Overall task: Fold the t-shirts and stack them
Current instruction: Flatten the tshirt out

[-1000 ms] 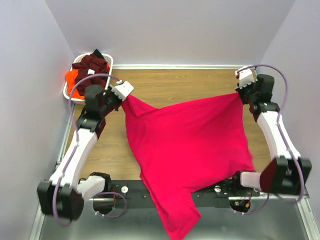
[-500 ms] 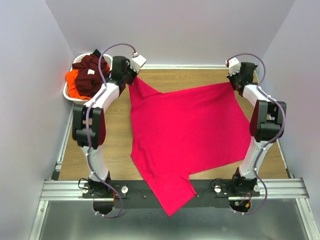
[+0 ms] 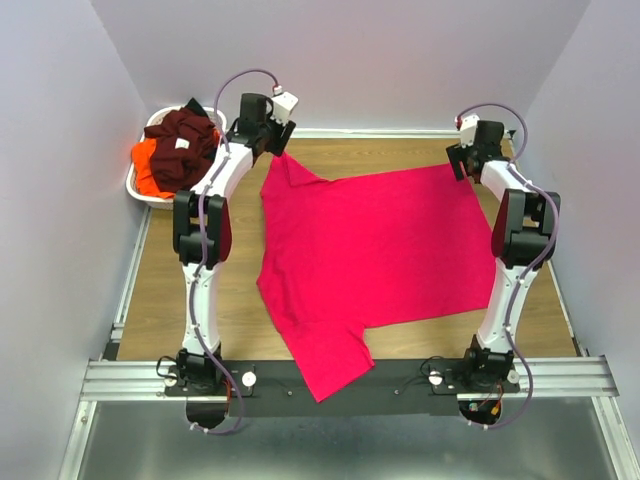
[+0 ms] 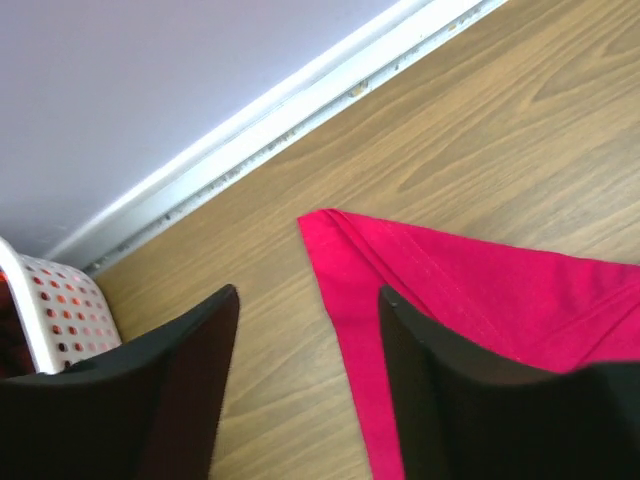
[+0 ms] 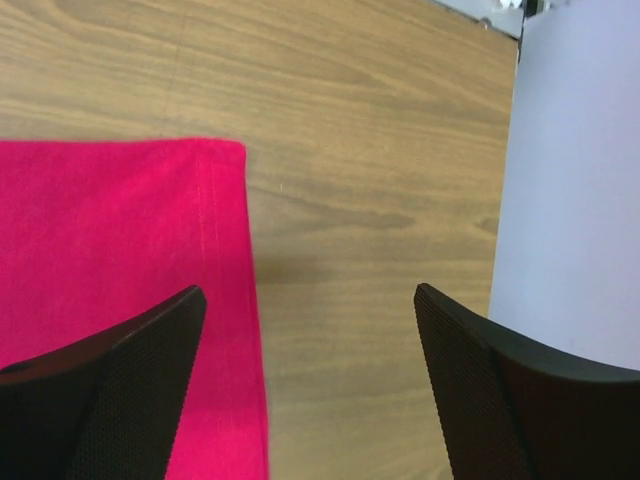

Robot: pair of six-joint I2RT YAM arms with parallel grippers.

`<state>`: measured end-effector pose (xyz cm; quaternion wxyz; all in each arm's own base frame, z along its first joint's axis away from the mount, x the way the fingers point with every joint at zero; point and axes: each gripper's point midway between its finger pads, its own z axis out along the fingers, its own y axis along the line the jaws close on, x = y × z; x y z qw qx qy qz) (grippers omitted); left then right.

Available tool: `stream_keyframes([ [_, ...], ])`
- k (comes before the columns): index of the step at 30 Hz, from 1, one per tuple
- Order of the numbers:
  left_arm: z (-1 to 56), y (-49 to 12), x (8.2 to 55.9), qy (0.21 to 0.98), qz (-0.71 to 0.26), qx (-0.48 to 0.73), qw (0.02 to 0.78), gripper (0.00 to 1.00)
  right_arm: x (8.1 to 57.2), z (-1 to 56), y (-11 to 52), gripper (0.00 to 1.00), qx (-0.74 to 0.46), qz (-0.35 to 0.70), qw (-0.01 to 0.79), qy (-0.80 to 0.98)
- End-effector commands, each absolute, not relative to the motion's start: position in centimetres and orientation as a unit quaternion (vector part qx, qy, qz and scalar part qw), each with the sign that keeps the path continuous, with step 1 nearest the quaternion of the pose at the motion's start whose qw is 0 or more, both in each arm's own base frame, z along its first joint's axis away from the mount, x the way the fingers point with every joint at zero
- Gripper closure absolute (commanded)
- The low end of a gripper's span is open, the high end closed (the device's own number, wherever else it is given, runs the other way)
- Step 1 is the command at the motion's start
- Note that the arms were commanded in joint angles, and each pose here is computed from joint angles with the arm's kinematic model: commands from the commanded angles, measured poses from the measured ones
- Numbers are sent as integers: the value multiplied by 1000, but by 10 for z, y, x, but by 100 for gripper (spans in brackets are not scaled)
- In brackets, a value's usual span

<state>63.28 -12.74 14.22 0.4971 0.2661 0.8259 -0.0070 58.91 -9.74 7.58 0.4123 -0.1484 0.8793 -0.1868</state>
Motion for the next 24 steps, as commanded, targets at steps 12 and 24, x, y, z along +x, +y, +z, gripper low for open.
stream_keyframes([
  [12, 140, -97, 455, 870, -99, 289, 387, 46, 480, 121, -48, 3, -194, -46, 302, 932],
  [24, 106, -82, 466, 896, -140, 228, 355, 57, 459, 70, -18, 37, -188, 14, 219, 957],
])
